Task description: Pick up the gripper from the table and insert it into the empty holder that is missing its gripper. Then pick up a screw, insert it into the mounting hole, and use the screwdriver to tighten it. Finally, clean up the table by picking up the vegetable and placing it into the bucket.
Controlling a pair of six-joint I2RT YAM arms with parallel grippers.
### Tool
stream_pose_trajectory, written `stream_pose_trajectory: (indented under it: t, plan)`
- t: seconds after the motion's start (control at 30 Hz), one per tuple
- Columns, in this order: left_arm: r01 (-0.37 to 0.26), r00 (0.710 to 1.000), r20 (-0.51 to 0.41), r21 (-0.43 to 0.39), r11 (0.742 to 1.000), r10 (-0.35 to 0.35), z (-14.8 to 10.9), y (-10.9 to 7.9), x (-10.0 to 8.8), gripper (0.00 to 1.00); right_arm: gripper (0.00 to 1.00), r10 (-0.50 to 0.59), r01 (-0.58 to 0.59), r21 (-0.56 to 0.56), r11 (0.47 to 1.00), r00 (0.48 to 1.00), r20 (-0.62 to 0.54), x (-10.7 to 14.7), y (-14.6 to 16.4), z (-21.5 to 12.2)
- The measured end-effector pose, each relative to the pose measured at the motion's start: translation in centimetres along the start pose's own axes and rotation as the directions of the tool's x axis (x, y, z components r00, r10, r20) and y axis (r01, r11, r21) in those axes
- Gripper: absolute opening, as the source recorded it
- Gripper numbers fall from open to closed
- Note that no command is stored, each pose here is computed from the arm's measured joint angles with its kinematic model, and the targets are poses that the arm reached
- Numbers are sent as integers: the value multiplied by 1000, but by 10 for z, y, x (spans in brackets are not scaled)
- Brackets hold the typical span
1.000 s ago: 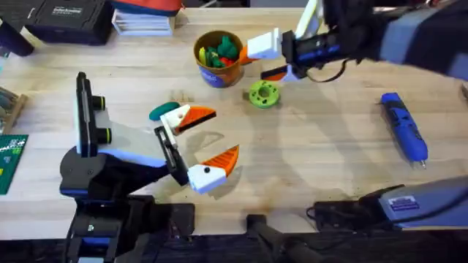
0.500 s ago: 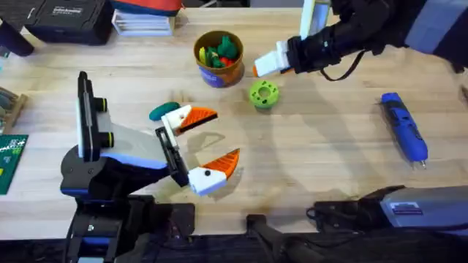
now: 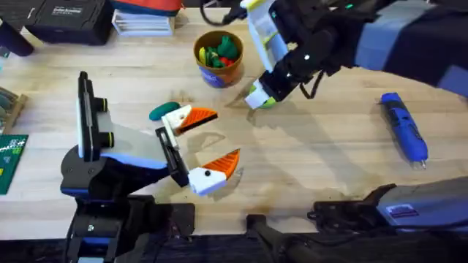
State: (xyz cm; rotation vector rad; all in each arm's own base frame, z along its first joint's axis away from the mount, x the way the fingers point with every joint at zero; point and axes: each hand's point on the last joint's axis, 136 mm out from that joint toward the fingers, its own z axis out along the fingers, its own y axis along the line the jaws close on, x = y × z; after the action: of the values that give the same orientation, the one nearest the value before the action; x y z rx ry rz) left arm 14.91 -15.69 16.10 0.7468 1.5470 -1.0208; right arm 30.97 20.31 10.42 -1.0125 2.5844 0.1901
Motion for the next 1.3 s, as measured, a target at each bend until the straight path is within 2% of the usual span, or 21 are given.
stream_pose_trajectory:
  t: [0.47, 0.93, 1.13, 1.2, 1.3]
  plan:
    - [0, 1000, 0, 0, 1000, 0, 0, 0, 0, 986, 515, 3, 0, 22, 1000, 991, -135, 23, -5, 33]
    - [0, 1000, 0, 0, 1000, 0, 0, 0, 0, 986, 255, -6, 9, 21, 1000, 991, -137, 22, -3, 40]
    - [0, 1000, 0, 0, 1000, 0, 0, 0, 0, 986, 112, -6, 11, 34, 999, 989, -145, 23, -5, 42]
    - [0, 1000, 0, 0, 1000, 0, 0, 0, 0, 986, 25, -6, 12, 36, 999, 990, -144, 23, -6, 42]
    - [0, 1000, 0, 0, 1000, 0, 0, 0, 0, 986, 7, -3, 9, 36, 999, 990, -141, 22, -6, 42]
